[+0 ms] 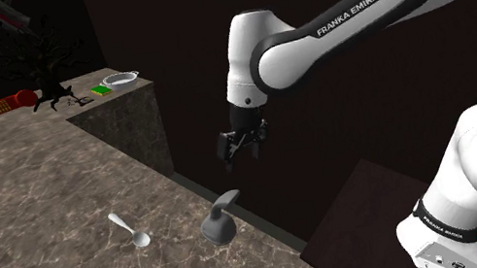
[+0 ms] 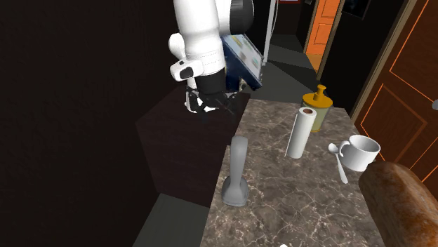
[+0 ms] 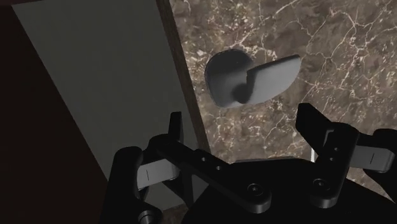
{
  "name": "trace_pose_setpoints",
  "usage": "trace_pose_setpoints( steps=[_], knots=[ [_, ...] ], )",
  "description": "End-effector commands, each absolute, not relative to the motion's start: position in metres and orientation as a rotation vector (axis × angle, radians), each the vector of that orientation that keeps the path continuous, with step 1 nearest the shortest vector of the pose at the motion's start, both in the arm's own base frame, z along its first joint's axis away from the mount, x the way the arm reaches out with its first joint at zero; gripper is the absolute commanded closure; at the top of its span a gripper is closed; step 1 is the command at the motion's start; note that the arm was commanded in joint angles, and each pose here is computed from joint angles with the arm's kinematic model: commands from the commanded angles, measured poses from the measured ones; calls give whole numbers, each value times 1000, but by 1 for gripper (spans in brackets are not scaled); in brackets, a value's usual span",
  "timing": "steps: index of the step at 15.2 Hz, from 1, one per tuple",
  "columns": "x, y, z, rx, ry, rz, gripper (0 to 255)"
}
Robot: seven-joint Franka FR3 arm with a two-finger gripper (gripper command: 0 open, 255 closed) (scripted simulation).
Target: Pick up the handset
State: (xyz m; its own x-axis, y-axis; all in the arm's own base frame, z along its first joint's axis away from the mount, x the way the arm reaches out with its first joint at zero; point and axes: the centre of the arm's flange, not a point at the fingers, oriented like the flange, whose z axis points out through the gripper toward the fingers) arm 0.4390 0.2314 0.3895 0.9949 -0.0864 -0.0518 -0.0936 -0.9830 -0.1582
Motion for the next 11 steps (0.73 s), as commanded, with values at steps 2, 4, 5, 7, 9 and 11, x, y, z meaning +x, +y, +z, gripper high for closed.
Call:
trace_pose_setpoints(
  steps=[2, 4, 5, 7, 9, 11],
  knots=[
    [453, 256, 363, -2953, 164, 98, 0],
    [462, 274, 347, -2938, 182, 118, 0],
    [466, 283, 339, -2931, 191, 128, 0],
    [470, 290, 327, -2925, 198, 136, 0],
    [470, 290, 317, -2925, 198, 136, 0],
    [470, 290, 306, -2925, 198, 136, 0]
  ],
)
